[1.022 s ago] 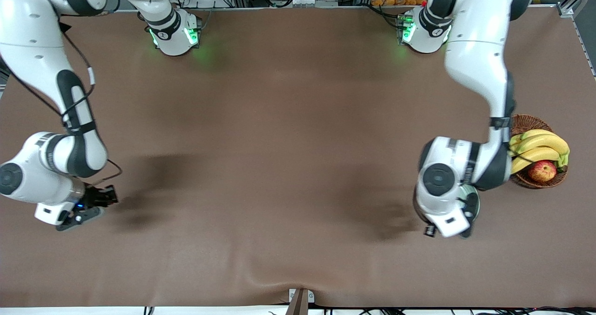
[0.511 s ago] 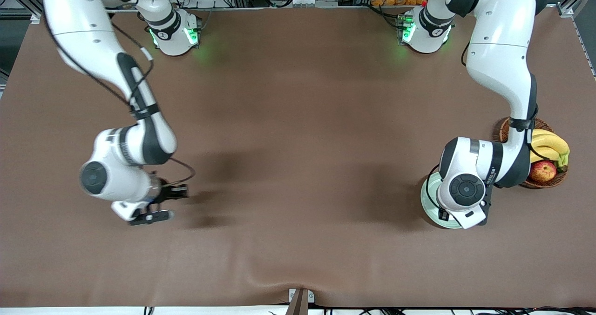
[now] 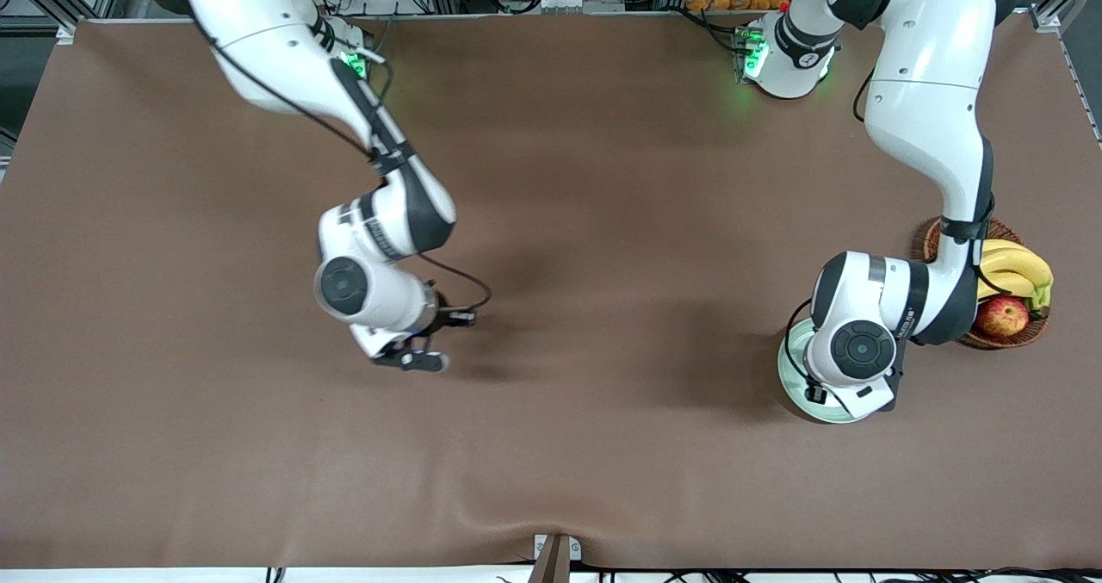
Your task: Collect all strawberries into plate
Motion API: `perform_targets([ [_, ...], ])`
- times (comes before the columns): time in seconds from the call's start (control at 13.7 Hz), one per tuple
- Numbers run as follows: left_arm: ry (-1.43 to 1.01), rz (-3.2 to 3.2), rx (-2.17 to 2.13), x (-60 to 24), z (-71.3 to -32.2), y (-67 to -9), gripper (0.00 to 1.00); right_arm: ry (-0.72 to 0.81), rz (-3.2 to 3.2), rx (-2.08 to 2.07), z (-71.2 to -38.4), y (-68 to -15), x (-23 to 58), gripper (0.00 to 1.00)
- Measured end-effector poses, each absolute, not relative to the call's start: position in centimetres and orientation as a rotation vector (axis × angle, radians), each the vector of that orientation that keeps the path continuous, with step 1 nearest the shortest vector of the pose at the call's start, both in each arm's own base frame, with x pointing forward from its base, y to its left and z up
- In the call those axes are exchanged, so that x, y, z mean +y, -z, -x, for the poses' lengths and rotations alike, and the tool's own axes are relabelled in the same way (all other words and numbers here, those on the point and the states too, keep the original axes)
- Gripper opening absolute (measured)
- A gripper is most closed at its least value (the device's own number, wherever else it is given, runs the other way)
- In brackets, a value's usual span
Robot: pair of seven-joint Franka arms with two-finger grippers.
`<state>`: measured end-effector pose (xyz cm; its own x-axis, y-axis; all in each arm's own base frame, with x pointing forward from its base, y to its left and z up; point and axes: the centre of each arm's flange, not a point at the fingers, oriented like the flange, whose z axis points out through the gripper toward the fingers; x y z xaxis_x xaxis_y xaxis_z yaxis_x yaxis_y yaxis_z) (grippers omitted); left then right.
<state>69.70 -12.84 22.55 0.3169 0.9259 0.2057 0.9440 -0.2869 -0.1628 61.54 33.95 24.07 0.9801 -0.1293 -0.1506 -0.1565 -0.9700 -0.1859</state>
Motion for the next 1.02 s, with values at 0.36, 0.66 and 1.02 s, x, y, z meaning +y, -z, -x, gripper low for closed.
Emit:
perform_targets([
  [0.36,0.060,2.568,-1.594,-24.1,-67.3,-27.8,1.00,-0.224,2.934,0.284,-57.2,-20.1,40.5,0.33],
  [0.66,-0.035,2.743,-1.447,-34.4,-62.7,-28.4,1.00,-0.186,2.931,0.305,-57.2,-18.4,40.8,0.38],
  [1.02,-0.041,2.803,-1.547,-42.9,-58.7,-27.1,1.00,-0.050,2.874,0.406,-62.0,-23.6,36.4,0.89],
])
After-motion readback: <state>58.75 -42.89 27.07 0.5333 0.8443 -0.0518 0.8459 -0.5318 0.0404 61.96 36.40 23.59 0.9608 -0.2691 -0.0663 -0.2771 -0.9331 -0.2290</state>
